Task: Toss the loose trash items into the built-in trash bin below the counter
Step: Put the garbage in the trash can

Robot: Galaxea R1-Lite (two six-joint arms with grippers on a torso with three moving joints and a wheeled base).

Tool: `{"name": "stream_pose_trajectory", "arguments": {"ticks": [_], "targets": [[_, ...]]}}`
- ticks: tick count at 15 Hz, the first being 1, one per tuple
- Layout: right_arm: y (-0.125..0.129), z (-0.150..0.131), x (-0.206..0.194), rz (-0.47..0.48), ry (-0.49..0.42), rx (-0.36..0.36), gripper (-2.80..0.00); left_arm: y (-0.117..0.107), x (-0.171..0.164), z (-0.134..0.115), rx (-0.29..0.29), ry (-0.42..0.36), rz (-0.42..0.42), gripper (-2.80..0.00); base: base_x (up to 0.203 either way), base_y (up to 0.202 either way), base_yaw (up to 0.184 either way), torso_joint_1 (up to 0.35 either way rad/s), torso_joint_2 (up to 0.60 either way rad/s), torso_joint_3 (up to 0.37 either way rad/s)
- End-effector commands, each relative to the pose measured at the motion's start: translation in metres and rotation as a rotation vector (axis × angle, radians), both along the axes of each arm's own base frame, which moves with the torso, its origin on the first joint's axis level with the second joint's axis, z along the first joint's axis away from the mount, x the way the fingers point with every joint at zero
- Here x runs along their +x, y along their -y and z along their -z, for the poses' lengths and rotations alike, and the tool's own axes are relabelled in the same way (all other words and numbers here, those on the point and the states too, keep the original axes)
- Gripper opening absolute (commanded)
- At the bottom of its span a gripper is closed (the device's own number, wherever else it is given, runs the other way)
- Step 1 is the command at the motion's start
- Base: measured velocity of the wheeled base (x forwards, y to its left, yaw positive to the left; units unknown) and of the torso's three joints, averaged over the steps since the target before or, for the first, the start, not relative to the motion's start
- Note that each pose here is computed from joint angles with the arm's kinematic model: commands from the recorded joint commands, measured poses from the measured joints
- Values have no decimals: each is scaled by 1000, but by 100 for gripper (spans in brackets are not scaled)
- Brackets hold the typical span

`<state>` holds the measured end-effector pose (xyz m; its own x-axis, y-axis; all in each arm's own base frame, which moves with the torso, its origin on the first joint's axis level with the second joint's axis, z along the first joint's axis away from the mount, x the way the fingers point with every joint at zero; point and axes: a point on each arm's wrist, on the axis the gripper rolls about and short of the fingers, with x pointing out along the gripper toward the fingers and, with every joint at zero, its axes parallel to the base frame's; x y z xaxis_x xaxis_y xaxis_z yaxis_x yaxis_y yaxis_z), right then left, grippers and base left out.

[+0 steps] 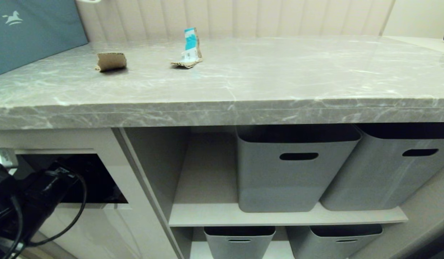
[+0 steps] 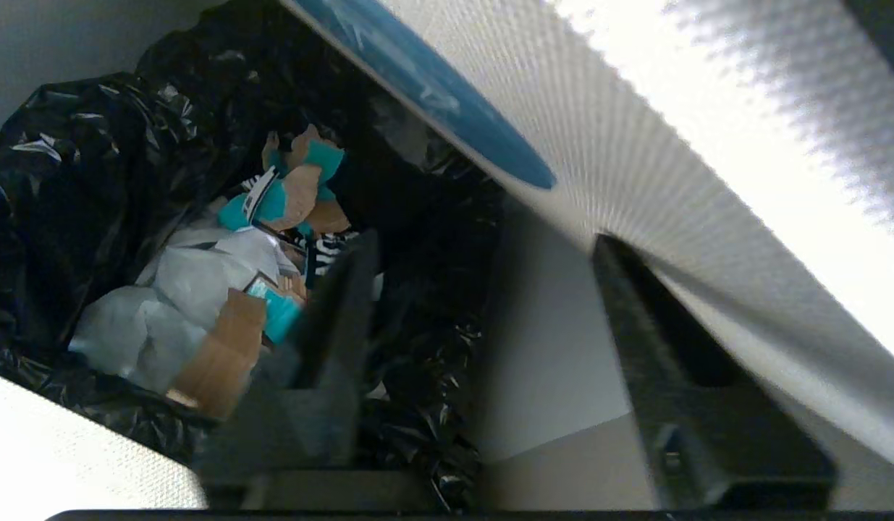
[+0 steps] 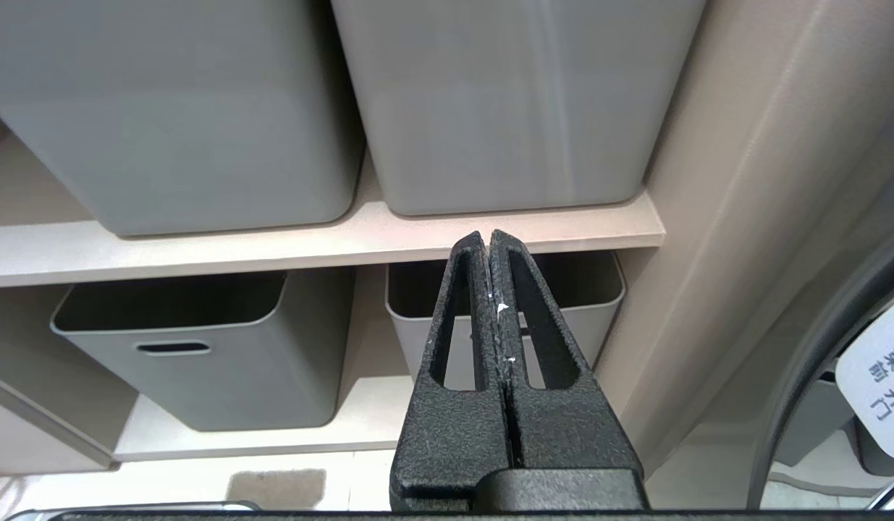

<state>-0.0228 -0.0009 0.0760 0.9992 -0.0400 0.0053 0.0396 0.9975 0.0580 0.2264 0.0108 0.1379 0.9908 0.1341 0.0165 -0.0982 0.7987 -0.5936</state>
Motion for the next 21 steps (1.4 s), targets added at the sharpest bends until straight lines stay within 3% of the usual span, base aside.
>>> {"name": "stream_pose_trajectory", "arguments": {"ticks": [1, 7, 8, 9, 11, 13, 17, 21], "targets": [[0, 0, 0, -2, 1, 0, -280, 0, -3, -2, -4, 12, 0, 0, 0, 0, 0, 0, 0, 0], [0, 0, 0, 0, 1, 0, -280, 2, -59, 6, -2, -30, -1, 0, 0, 0, 0, 0, 0, 0], [0, 0, 0, 0, 1, 0, -280, 2, -65, 4, -1, -16, -11, -189, 0, 0, 0, 0, 0, 0], [0, 0, 0, -1, 0, 0, -280, 1, -70, 0, 2, 2, -24, -280, 0, 0, 0, 0, 0, 0], [0, 0, 0, -1, 0, 0, -280, 1, -81, -8, 26, 48, -33, -280, 0, 0, 0, 0, 0, 0], [0, 0, 0, 0, 0, 0, -280, 2, -90, -13, 111, 54, -27, -280, 0, 0, 0, 0, 0, 0], [0, 0, 0, 0, 1, 0, -280, 6, -127, -20, 359, 39, 76, -280, 0, 0, 0, 0, 0, 0], [0, 0, 0, 0, -1, 0, -280, 11, -184, -15, 462, -20, 169, -280, 0, 0, 0, 0, 0, 0]]}}
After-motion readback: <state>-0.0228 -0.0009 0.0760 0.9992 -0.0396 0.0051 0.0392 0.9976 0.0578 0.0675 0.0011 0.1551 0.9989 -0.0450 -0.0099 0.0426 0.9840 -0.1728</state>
